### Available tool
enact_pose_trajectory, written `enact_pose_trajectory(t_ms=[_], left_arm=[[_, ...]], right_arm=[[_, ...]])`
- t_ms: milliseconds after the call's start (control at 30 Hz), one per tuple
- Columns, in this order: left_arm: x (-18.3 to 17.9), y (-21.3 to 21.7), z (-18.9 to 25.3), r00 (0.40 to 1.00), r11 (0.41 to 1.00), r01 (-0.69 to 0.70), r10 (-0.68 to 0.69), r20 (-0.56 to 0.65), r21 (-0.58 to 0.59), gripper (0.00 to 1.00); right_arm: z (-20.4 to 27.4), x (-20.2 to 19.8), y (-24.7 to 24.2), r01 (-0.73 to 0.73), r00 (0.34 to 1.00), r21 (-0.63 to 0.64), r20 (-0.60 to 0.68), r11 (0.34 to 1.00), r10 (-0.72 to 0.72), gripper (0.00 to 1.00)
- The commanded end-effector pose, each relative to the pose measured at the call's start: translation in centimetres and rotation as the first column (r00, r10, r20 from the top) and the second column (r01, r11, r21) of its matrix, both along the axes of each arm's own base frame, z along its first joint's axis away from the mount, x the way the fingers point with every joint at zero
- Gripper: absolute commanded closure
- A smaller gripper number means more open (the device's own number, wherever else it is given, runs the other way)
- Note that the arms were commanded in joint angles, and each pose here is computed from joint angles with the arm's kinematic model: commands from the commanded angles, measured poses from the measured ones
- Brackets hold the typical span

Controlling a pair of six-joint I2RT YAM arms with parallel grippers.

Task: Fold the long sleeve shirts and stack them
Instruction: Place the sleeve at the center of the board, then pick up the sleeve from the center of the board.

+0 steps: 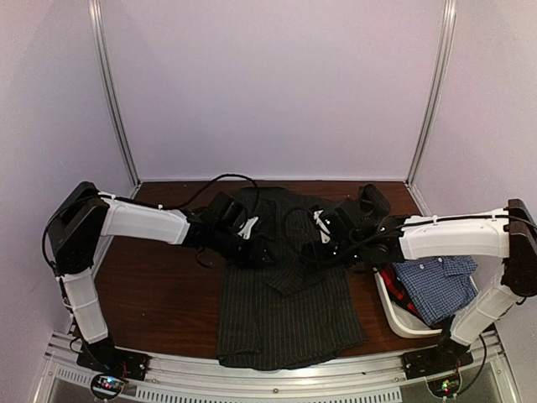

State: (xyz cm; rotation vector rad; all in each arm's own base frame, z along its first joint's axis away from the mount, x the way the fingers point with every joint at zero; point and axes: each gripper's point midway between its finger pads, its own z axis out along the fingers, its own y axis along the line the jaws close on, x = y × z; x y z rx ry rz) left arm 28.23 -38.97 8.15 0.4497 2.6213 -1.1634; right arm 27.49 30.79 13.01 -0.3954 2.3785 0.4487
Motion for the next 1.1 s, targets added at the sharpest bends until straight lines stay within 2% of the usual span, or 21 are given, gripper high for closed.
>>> enact_pose_trajectory(t_ms=[0,267,533,733,867,967,1067], left_arm=[[-0.6,0.1,-1.6,1.000,0.998,-0.014,0.014,-0.002,0.062,0.51],[-2.6,-0.4,-2.6,0.999,0.996,-0.020,0.024,-0.037,0.082,0.47],[-3.7,-0.1,-4.0,0.997,0.994,-0.036,0.043,-0.069,0.101,0.46],[-3.7,-1.2,-4.5,0.996,0.997,-0.029,0.035,-0.082,0.078,0.48],[-3.2,-2.1,-4.1,0.997,0.998,-0.031,0.035,-0.076,0.051,0.56],[-2.3,-2.7,-3.1,0.998,0.999,-0.034,0.036,-0.044,0.039,0.69],[-1.3,-3.5,-1.5,1.000,0.999,-0.030,0.030,0.003,0.027,0.85]], right_arm=[[0.1,2.1,1.4,-0.127,0.992,0.011,0.029,0.992,0.127,0.30],[-1.2,5.3,3.3,-0.228,0.974,0.056,0.007,0.972,0.228,0.30],[-3.4,5.7,5.0,-0.315,0.947,0.053,-0.050,0.948,0.317,0.34],[-4.8,5.5,4.9,-0.319,0.943,0.036,-0.088,0.947,0.321,0.39],[-4.9,5.2,4.8,-0.318,0.943,0.038,-0.092,0.947,0.320,0.47],[-4.6,5.1,4.4,-0.313,0.945,0.038,-0.088,0.949,0.315,0.56],[-4.2,4.8,4.4,-0.318,0.943,0.046,-0.086,0.947,0.321,0.71]])
